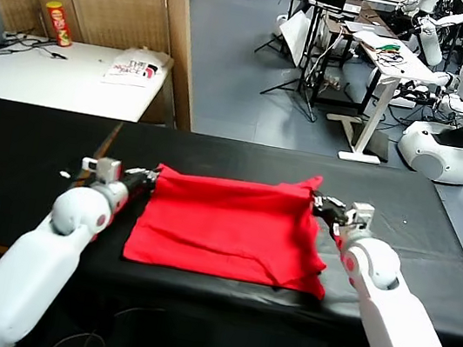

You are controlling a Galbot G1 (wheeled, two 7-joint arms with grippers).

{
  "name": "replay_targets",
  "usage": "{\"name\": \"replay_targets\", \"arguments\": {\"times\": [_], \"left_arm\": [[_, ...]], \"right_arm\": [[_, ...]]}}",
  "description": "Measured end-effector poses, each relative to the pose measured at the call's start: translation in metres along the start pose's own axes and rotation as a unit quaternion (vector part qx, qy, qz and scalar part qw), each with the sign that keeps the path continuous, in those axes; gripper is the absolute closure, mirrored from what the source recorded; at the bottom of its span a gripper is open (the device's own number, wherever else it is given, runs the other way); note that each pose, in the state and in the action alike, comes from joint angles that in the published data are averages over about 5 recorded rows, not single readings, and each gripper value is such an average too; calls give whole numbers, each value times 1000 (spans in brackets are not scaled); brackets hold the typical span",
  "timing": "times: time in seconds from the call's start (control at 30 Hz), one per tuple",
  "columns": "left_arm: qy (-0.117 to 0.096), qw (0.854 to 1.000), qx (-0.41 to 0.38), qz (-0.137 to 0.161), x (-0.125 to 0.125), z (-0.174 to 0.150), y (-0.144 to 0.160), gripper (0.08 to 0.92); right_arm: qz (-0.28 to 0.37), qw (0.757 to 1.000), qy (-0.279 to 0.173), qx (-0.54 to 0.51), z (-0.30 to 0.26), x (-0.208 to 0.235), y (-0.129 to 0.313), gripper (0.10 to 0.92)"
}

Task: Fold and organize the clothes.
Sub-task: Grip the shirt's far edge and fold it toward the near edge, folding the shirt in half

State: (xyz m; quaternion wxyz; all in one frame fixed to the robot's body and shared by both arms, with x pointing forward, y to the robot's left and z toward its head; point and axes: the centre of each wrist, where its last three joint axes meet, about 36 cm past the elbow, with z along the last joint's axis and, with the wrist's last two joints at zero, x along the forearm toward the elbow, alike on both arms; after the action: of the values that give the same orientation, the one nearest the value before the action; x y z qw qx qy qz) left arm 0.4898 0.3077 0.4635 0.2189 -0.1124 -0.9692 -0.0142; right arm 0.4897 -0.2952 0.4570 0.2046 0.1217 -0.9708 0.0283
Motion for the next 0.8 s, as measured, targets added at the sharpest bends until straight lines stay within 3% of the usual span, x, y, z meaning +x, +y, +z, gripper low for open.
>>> {"name": "replay_targets", "arguments": {"times": [0.27,0.7,0.8], "left_arm": [[22,999,-26,6,29,21,-8,872],[43,997,-69,-4,47,47,-24,872],[47,996,-71,-5,49,50,-26,872]], "right_arm": [[12,998,49,24,9,23,9,899],[-5,995,98,35,24,49,25,899],[-6,994,103,34,25,54,26,856]]}}
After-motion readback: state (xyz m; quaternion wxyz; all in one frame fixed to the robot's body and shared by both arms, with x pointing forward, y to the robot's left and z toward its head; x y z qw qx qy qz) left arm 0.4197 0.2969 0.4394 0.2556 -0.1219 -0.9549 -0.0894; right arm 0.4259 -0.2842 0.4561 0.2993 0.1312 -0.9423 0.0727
